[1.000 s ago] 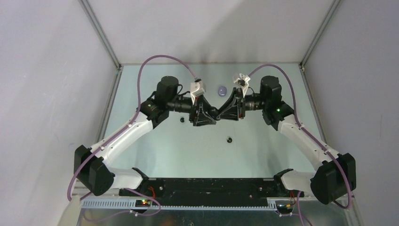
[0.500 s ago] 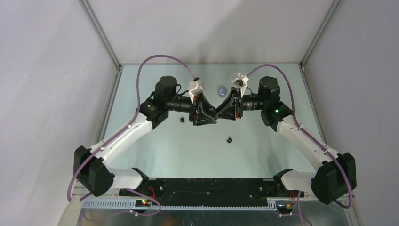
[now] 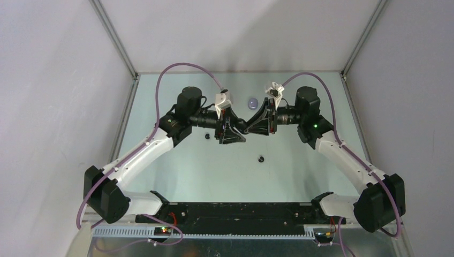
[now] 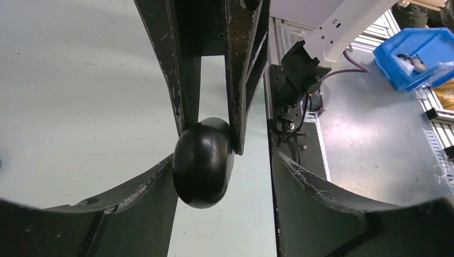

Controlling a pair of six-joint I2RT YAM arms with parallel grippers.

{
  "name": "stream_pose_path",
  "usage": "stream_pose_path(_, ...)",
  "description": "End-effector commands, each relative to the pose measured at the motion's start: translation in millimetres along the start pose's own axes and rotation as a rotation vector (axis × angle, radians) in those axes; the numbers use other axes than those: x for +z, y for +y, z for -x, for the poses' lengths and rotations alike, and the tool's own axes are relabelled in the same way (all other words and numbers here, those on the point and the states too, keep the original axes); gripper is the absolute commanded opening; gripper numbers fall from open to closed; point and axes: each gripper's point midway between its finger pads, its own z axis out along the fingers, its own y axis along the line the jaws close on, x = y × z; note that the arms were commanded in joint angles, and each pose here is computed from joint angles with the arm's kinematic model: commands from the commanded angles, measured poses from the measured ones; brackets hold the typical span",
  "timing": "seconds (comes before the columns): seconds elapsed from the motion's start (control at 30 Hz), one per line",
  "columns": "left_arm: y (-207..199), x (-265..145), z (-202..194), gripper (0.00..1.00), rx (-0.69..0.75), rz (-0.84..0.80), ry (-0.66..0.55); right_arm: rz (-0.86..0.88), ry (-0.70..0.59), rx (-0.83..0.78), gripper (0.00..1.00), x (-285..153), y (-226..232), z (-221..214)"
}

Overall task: Insert the wireless bluetooth earbuds into the charging case
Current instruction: Pick up the charging case at the center of the board.

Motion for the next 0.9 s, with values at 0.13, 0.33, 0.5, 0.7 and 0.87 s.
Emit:
stream_pose_path(0.13, -3.3, -1.7, 4.9, 0.63, 0.041, -0.007, -0.005, 0.041, -0.016, -0.050, 0.00, 0.5, 8.7, 8.1)
stream_pose_path(0.33, -3.2, -0.8, 3.6, 0.59, 0.042, -0.006, 0.000, 0.046, -0.007, -0.047, 0.00, 5.4, 7.6, 3.9)
stream_pose_path(0.5, -3.3, -0.3, 0.4, 0.49, 0.045, -0.008, 0.008, 0.040, -0.007, -0.044, 0.00, 5.3, 6.1, 3.6)
stream_pose_path(0.7, -3.4, 0.4, -0.6, 0.31, 0.048, -0.009, 0.011, 0.043, -0.003, -0.040, 0.00, 6.0, 4.8, 1.8)
stream_pose_path(0.87, -2.9, 1.0, -2.2, 0.20, 0.045, -0.007, 0.015, 0.054, 0.002, -0.037, 0.00, 7.0, 6.1, 0.0)
